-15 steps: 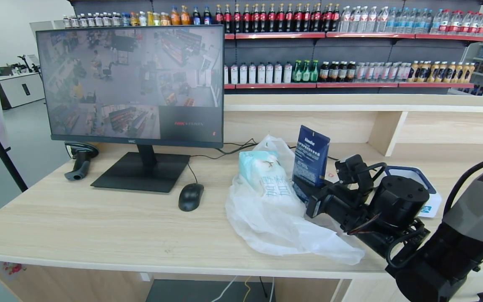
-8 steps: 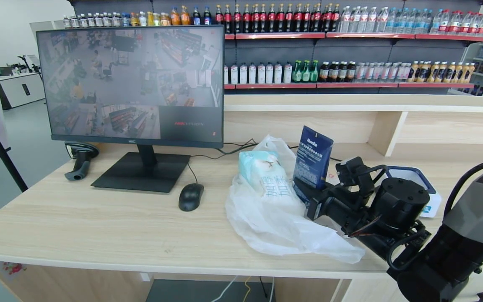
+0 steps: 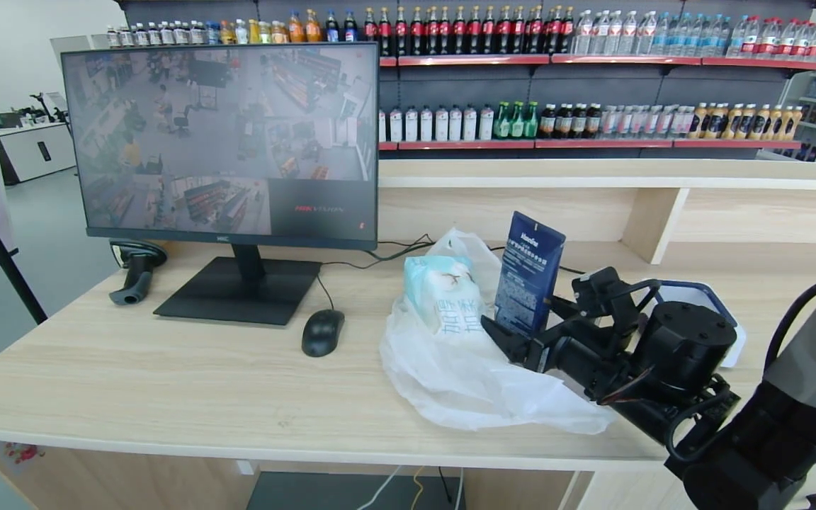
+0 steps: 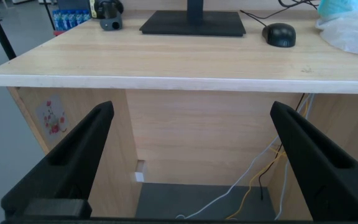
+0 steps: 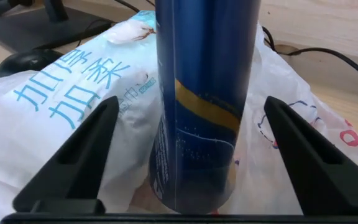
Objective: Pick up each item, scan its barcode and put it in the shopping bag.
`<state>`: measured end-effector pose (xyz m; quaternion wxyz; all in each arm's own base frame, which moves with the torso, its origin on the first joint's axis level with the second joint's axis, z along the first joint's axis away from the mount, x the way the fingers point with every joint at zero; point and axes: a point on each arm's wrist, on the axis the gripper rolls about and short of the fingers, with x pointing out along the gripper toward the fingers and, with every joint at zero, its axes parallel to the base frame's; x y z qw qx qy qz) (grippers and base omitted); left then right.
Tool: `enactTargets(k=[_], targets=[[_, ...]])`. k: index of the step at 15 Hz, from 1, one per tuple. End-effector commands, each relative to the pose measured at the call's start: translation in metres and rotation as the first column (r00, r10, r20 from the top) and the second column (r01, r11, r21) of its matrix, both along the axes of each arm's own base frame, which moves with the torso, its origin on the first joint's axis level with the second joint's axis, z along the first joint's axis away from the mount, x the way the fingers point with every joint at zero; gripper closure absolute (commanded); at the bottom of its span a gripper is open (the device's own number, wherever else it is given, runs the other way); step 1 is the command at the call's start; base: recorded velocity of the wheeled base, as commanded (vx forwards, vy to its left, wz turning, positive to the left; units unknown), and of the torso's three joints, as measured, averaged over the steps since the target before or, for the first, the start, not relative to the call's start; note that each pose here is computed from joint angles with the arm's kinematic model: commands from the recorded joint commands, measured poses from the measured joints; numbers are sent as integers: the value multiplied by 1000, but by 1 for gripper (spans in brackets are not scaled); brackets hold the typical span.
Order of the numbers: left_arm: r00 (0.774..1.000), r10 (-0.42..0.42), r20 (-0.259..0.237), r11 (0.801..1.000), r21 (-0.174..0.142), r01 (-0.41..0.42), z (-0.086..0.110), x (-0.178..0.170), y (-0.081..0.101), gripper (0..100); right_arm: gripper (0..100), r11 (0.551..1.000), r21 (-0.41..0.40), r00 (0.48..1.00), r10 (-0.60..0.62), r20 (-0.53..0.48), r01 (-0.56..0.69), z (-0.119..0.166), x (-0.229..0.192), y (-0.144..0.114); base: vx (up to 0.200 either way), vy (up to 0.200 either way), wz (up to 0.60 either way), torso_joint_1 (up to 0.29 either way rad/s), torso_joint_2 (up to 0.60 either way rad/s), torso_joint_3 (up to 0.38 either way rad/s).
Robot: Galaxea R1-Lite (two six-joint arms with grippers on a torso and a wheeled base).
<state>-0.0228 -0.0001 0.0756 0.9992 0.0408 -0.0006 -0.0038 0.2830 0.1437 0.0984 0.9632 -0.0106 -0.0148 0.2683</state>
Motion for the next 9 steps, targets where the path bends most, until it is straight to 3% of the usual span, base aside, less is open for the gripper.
enactTargets(k=[1, 5, 9], targets=[[1000, 0, 1, 1000, 0, 0, 0, 0, 0, 0, 0, 1000, 22, 999, 0, 46, -1, 16, -7, -3, 0, 0, 0, 0, 0, 0], [1000, 0, -1, 1000, -11, 0, 0, 0, 0, 0, 0, 999, 35, 997, -2, 73, -1, 28, -16, -8, 0, 0, 0, 0, 0, 0], [1000, 0, -1, 1000, -17, 0, 0, 0, 0, 0, 0, 998, 60, 992, -9, 122, 2, 52, -53, -28, 0, 0, 0, 0, 0, 0]])
